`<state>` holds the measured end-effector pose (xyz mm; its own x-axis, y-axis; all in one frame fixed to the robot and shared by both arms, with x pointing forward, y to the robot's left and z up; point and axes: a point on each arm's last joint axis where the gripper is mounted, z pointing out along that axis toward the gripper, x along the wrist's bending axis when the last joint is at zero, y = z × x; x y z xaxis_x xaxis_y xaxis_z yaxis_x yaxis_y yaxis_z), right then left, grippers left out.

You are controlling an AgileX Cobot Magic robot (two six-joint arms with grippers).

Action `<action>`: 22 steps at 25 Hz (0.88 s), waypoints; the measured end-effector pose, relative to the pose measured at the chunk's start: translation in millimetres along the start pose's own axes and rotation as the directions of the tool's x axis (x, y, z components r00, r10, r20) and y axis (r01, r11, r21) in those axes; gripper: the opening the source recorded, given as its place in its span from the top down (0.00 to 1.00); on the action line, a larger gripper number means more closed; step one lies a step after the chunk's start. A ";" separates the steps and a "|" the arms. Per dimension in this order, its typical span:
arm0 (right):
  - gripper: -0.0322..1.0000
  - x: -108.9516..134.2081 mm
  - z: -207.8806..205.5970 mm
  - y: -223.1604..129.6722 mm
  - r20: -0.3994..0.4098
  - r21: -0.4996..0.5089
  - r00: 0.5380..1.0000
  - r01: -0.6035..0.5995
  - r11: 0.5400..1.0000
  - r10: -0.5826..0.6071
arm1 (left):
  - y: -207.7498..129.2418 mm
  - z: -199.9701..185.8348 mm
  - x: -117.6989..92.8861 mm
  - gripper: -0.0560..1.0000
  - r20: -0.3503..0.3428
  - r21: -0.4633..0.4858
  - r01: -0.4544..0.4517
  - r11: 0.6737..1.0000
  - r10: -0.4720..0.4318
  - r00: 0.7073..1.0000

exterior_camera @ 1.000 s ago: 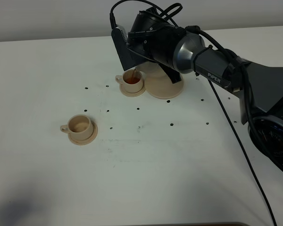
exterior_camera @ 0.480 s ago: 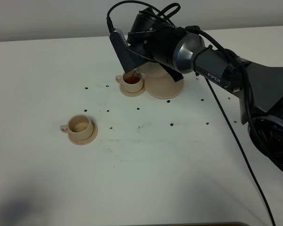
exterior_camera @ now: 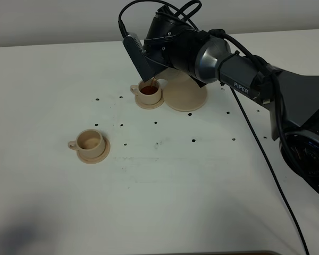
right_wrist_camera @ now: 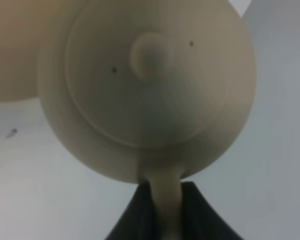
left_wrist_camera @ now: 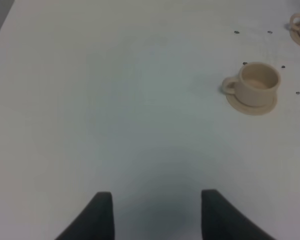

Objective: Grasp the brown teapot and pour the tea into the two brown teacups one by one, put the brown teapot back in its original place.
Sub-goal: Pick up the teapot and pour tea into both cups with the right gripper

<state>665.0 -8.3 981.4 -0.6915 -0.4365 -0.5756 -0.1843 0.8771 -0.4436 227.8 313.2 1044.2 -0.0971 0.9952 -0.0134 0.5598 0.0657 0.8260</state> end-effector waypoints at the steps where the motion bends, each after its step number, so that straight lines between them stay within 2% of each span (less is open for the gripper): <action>1: 0.88 -0.1 0.0 0.1 0.001 -0.001 1.000 0.007 1.000 -0.007 | 0.0 0.0 0.0 0.54 0.000 0.000 0.000 1.000 0.000 1.000; 22: 0.88 -4.5 -5.3 5.0 0.061 0.029 0.994 0.092 0.995 -0.093 | 0.0 0.0 0.0 0.54 0.000 0.000 0.000 1.000 0.000 1.000</action>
<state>663.5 -0.9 985.4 -0.6273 -0.5280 -0.5725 -0.2269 0.8271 -0.5142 227.8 313.2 1044.2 -0.0971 0.9952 -0.0134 0.5598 0.0657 0.8260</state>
